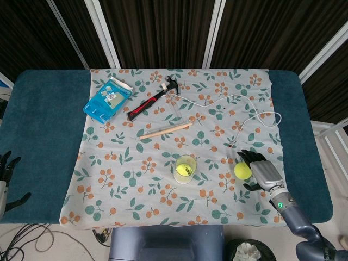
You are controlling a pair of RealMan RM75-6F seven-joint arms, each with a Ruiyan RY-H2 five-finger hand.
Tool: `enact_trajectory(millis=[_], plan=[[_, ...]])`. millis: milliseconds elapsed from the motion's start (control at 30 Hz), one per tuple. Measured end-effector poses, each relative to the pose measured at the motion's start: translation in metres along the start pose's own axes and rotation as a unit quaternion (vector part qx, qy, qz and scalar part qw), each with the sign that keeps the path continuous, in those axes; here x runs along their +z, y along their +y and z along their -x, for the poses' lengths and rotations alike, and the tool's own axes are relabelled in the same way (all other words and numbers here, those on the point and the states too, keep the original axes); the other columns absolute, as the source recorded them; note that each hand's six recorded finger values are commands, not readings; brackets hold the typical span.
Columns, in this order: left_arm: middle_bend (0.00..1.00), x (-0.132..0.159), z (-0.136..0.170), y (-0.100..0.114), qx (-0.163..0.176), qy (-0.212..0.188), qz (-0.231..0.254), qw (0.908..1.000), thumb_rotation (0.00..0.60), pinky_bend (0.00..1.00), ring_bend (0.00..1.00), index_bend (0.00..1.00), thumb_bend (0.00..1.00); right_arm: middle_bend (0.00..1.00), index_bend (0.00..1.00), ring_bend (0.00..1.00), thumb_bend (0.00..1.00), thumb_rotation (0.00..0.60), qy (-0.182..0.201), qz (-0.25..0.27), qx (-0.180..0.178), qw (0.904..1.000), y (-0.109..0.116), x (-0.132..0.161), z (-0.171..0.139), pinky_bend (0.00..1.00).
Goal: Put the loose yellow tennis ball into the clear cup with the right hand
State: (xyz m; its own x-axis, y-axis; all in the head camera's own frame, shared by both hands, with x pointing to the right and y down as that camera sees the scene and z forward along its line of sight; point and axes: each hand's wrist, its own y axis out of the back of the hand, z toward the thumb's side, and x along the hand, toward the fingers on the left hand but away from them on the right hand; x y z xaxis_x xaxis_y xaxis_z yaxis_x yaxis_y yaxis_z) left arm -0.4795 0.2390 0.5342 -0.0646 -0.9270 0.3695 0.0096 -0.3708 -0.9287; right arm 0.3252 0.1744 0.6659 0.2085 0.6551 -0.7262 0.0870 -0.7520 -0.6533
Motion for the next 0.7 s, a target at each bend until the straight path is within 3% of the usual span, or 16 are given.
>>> enact_trajectory(millis=[300,567,700], plan=[[0.0,-0.001,-0.001,0.0,0.0,0.002,0.001,1.0,0.6,0.0,0.0,0.14,0.02,0.08,0.05,0.14,0.32,0.6,0.002,0.009,0.002,1.0,-0.01,0.011,0.015,0.18],[0.0,-0.002,-0.001,0.001,0.001,0.004,0.002,1.0,0.6,0.0,0.0,0.14,0.02,0.18,0.16,0.26,0.32,0.6,-0.006,0.008,-0.002,0.9999,-0.013,0.011,0.024,0.37],[0.0,-0.002,-0.001,0.001,0.002,0.005,0.002,1.0,0.6,0.0,0.0,0.14,0.02,0.25,0.28,0.33,0.32,0.6,-0.009,0.008,-0.001,0.9999,-0.016,0.01,0.027,0.45]])
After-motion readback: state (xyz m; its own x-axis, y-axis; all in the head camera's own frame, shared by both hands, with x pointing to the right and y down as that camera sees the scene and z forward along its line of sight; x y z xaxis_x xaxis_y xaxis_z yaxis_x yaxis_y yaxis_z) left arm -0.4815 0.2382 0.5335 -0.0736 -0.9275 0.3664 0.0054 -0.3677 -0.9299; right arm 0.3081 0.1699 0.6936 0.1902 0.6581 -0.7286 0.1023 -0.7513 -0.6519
